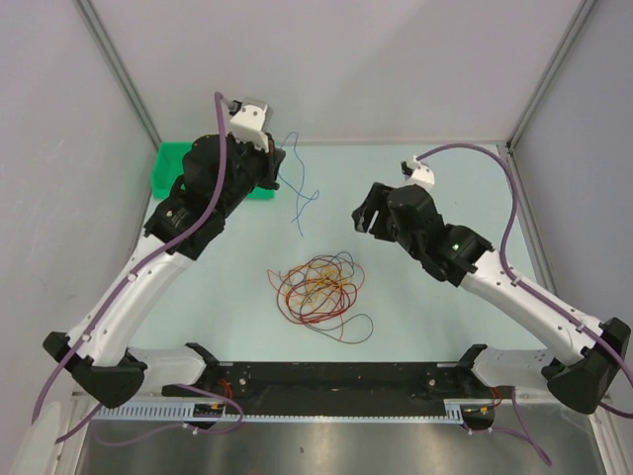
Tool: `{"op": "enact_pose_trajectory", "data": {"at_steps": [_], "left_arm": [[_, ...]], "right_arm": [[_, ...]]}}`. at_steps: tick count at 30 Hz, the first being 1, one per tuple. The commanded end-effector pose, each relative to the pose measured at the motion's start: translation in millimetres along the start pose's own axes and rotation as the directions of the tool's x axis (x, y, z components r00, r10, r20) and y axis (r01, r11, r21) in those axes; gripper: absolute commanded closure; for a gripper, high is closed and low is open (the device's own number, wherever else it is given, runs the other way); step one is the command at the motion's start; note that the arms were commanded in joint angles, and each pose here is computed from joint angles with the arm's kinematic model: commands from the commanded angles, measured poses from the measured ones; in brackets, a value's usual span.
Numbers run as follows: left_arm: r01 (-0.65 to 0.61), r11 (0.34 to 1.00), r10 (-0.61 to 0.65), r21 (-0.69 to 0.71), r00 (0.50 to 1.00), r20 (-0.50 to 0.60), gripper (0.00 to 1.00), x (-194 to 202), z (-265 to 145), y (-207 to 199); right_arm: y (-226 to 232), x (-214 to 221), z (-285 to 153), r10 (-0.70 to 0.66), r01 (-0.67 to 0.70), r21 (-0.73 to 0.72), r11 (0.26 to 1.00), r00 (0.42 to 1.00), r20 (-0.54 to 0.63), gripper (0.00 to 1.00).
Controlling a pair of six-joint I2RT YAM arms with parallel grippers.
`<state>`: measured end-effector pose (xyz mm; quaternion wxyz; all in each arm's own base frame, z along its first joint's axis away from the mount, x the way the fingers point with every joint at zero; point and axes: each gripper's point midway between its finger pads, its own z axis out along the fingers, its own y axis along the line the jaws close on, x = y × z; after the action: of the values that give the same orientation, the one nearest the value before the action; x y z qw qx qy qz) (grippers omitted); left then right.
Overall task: Untangle the cables
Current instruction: Untie the cable, then place the cable in the bin.
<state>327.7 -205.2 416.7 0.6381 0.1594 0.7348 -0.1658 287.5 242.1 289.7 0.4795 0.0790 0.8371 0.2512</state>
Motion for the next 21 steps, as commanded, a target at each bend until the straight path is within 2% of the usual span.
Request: {"op": "enact_pose_trajectory", "data": {"at_steps": [1,7,12,14,18,21], "left_arm": [[-0.025,0.993,0.032,-0.111,0.998,0.061,1.00,-25.2,3.1,31.9],[0.020,0.996,-0.012,-0.088,0.995,0.096,1.00,-37.2,9.4,57.4],[0.032,0.987,-0.019,-0.158,0.996,0.082,1.00,-42.1,18.6,92.8],[0.033,0.982,-0.019,-0.184,0.997,0.075,1.00,-39.5,23.2,106.6],[0.028,0.983,-0.003,-0.182,0.991,0.133,1.00,-46.9,29.7,121.6],[0.025,0.984,-0.003,-0.177,0.992,0.125,1.00,-44.2,41.2,133.5]], "right_arm": [[-53.7,36.1,18.2,-0.026,0.032,0.146,0.989,0.999,-0.042,0.30],[-87.5,67.0,42.9,-0.026,0.039,0.158,0.987,0.996,-0.088,0.32],[-111.9,97.0,63.2,-0.044,0.069,0.178,0.982,0.989,-0.138,0.39],[-116.4,108.2,68.9,-0.058,0.083,0.163,0.983,0.987,-0.152,0.41],[-125.5,128.7,80.8,-0.065,0.095,0.159,0.983,0.980,-0.187,0.43],[-132.2,140.0,83.5,-0.071,0.099,0.145,0.984,0.979,-0.189,0.43]]}}
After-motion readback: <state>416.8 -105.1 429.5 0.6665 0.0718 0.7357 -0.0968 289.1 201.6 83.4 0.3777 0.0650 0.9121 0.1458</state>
